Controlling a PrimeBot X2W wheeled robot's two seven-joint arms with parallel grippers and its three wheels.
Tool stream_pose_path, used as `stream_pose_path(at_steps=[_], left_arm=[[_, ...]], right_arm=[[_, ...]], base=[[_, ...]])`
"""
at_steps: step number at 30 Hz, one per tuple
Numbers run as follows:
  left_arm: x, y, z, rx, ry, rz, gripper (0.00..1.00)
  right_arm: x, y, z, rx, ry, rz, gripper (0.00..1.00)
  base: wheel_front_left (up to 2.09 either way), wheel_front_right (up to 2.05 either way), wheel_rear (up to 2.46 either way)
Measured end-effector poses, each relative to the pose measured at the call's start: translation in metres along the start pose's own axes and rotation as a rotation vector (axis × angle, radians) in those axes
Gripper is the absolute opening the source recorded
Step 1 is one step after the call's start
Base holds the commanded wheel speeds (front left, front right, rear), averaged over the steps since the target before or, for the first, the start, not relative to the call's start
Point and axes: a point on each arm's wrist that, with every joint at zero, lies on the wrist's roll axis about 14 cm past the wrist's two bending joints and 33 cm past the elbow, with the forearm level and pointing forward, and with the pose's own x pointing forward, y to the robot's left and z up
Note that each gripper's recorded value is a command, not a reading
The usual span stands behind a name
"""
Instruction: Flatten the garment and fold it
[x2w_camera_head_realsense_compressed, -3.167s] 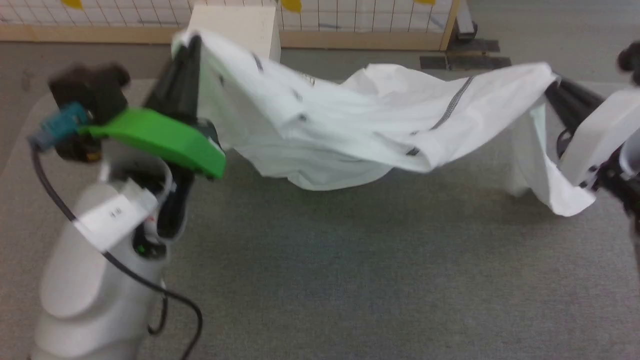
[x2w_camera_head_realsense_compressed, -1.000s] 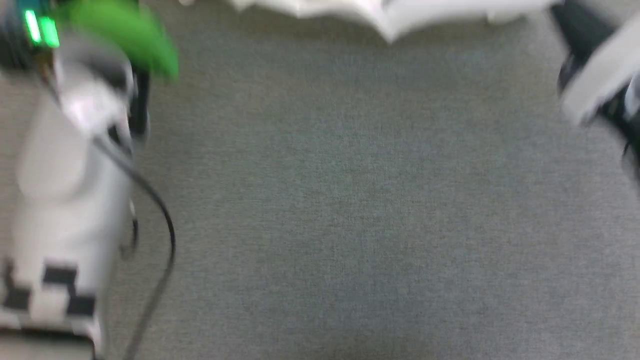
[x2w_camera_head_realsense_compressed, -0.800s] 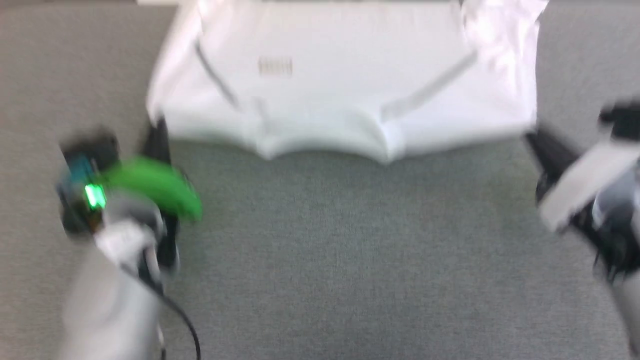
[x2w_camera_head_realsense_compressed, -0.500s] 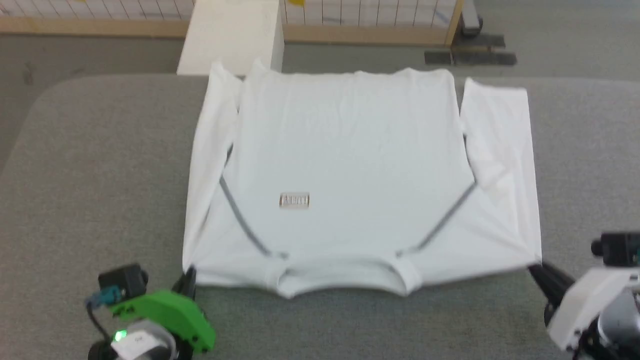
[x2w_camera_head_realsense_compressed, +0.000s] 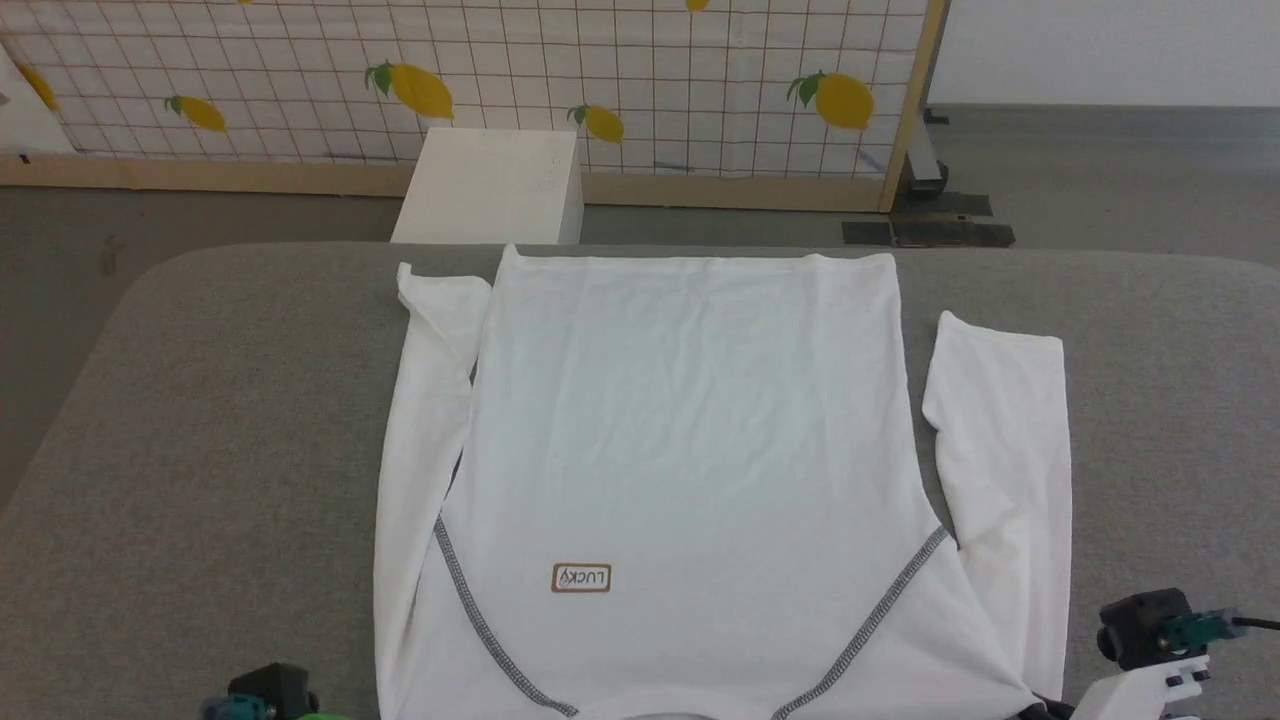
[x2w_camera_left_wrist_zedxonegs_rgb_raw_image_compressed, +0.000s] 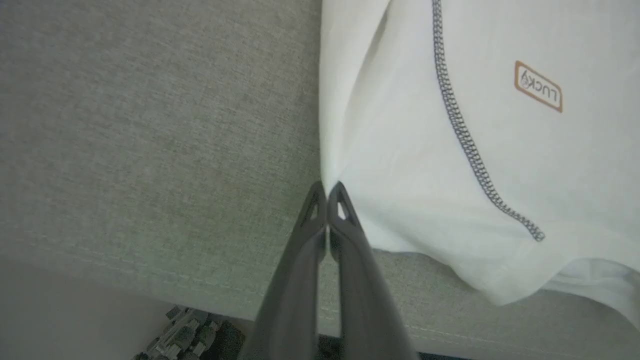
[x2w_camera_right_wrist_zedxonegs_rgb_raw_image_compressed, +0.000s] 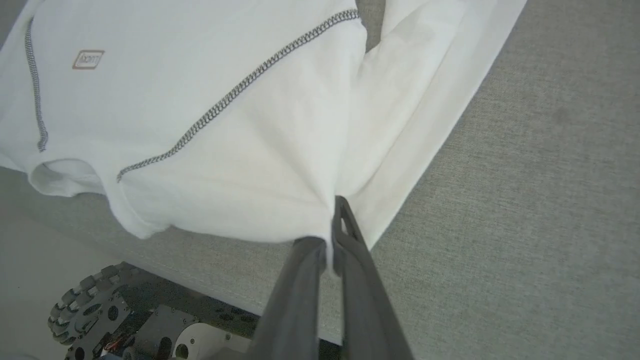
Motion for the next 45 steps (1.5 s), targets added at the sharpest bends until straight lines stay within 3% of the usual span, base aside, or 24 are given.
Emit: stream_pose_path(at_steps=[1,2,8,11,13,18,25,34,40,45], left_arm=[[0.001,-0.001,-0.002,0.003,0.007,-0.004,1.0],[0.002,-0.003,-0.003,0.003,0.01,-0.011,1.0],[0.005,0.003,0.006,-0.001,-0.006,0.004,1.0],[0.0,0.013,0.035,-0.006,-0.096,0.034,1.0],[-0.007,0.016,0.063,0.011,-0.201,0.034,1.0],[-0.027,-0.025,0.133,0.148,-0.518,-0.108,1.0],[-0.038,-0.07,0.196,0.318,-0.899,-0.197,1.0],[-0.002,-0.093,0.213,0.453,-0.992,-0.17,1.0],[0.035,-0.09,0.205,0.456,-0.941,-0.154,1.0],[0.062,-0.08,0.193,0.457,-0.881,-0.132,1.0]], right_arm=[[0.001,0.001,-0.003,-0.007,0.012,-0.004,0.16],[0.003,0.001,-0.007,-0.006,0.03,-0.004,1.0],[0.003,0.003,-0.012,0.005,0.05,-0.002,1.0],[-0.005,-0.003,-0.002,0.031,0.015,-0.013,1.0],[-0.014,-0.011,0.013,0.062,-0.047,-0.03,1.0],[-0.032,-0.052,0.069,0.087,-0.25,-0.151,1.0],[-0.009,-0.105,0.136,0.116,-0.377,-0.276,1.0],[0.06,-0.145,0.192,0.136,-0.249,-0.353,1.0],[0.115,-0.156,0.173,0.114,0.02,-0.376,1.0],[0.154,-0.156,0.169,0.073,0.117,-0.374,1.0]], base=[[0.0,0.0,0.0],[0.0,0.0,0.0],[0.0,0.0,0.0],[0.0,0.0,0.0],[0.0,0.0,0.0],[0.0,0.0,0.0],[0.0,0.0,0.0],[0.0,0.0,0.0],[0.0,0.0,0.0],[0.0,0.0,0.0]])
